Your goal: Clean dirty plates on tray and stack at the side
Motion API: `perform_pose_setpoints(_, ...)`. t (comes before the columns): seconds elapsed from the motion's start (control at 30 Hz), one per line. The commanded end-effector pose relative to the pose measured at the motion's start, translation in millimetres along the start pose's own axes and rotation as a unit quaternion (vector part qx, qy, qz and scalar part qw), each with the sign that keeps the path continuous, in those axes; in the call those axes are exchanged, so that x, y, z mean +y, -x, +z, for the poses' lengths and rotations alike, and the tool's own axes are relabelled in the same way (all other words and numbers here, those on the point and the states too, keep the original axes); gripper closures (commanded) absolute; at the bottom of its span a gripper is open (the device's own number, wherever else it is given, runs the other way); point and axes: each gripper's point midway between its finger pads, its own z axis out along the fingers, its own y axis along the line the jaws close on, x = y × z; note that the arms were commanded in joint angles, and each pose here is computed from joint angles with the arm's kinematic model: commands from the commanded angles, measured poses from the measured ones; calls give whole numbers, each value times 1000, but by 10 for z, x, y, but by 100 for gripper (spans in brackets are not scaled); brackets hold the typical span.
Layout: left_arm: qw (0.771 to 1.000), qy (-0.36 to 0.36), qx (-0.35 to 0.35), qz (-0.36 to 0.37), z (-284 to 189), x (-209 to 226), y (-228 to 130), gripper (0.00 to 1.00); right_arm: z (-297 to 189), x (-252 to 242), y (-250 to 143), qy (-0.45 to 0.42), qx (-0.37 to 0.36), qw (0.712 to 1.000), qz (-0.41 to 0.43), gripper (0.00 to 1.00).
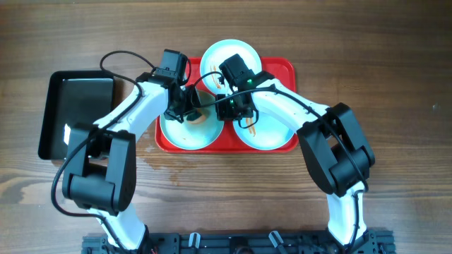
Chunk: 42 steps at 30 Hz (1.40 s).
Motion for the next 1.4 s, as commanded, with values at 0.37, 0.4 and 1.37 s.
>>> perform_pose_setpoints(0.37, 991, 107, 27, -71, -40, 670, -49, 96, 59, -51, 20, -6, 4, 1000, 14, 96)
perform_pose_setpoints(0.4, 990, 111, 32, -75, -50, 707, -67, 96, 58, -50, 24, -6, 3, 1000, 18, 96)
perform_pose_setpoints(1.37, 997, 69, 32, -2, -402, 225, -301, 96, 13, -12, 65, -2, -4, 1000, 21, 96)
